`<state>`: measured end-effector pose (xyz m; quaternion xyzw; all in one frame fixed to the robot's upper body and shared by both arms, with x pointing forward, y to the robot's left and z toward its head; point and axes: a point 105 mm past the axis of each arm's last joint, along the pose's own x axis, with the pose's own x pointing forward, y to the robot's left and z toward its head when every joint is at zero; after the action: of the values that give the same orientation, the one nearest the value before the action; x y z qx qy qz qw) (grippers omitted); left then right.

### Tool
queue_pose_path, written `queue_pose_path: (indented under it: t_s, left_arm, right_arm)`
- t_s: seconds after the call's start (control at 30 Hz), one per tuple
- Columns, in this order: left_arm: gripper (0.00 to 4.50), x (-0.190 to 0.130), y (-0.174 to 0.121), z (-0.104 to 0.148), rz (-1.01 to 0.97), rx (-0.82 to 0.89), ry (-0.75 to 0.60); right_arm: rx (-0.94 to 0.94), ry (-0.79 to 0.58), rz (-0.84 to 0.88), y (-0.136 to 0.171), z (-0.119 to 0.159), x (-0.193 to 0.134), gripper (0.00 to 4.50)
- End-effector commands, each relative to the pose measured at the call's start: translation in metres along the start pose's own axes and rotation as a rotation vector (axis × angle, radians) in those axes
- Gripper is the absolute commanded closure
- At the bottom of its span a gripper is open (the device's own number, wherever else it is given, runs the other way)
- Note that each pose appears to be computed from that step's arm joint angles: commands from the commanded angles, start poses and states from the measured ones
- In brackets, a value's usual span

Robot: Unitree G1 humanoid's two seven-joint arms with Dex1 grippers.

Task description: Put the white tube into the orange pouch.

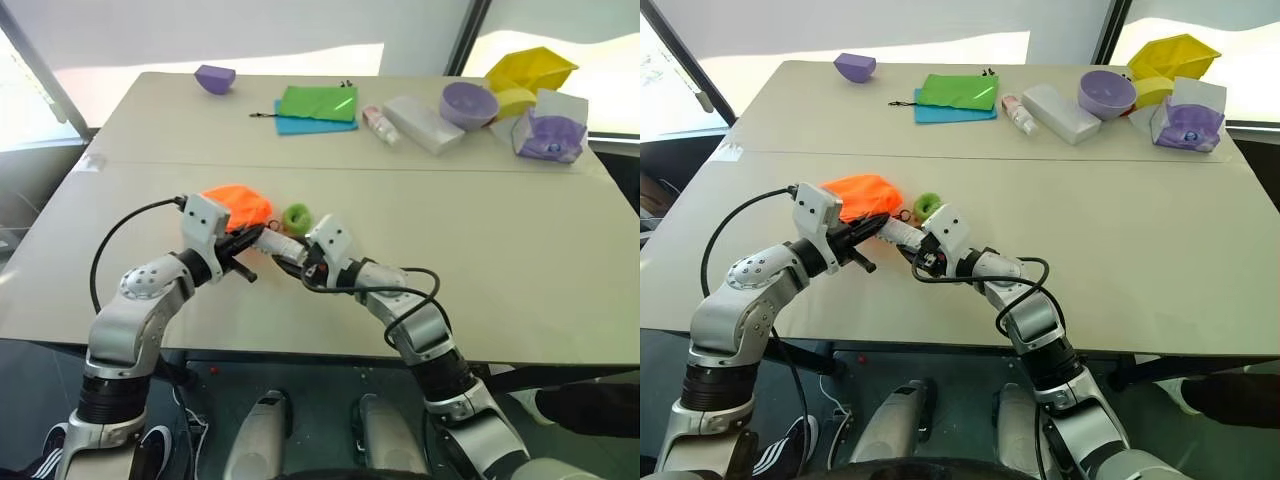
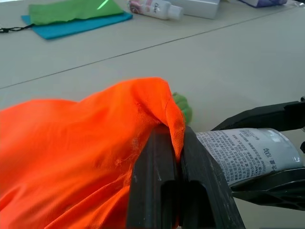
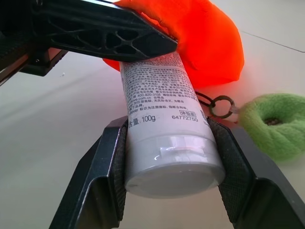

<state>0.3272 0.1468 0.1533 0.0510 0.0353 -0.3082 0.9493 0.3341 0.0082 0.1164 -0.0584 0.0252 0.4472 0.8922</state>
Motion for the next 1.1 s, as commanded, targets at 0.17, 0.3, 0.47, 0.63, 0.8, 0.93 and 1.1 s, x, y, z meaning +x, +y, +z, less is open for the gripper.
queue_pose_path:
  t_s: [0.17,0.3,0.47,0.63,0.8,0.93,1.1]
  left_arm:
    - [4.50,-0.002,-0.011,0.011,-0.039,0.036,-0.041]
    - [4.50,-0.004,-0.007,0.012,-0.025,0.042,-0.040]
    - [4.50,-0.003,-0.005,0.013,-0.018,0.047,-0.045]
    - [4.50,-0.004,-0.003,0.015,-0.011,0.056,-0.047]
    - [4.50,-0.019,0.013,0.018,0.020,0.052,-0.073]
    - [4.50,-0.040,0.033,0.006,0.014,-0.026,-0.065]
    - [4.50,-0.048,0.042,0.007,-0.012,-0.147,-0.117]
  right_arm:
    - [-0.058,-0.092,-0.120,-0.032,0.027,-0.002,2.21]
    - [-0.046,-0.079,-0.108,-0.032,0.020,-0.009,2.21]
    - [-0.051,-0.064,-0.032,-0.018,0.016,-0.010,2.21]
    - [-0.070,-0.050,0.045,-0.013,0.015,-0.030,2.21]
    - [-0.069,-0.046,0.141,-0.009,0.018,-0.067,2.21]
    - [-0.105,0.006,0.150,-0.011,0.013,-0.085,2.21]
    - [-0.095,-0.013,0.101,-0.013,0.012,-0.078,2.21]
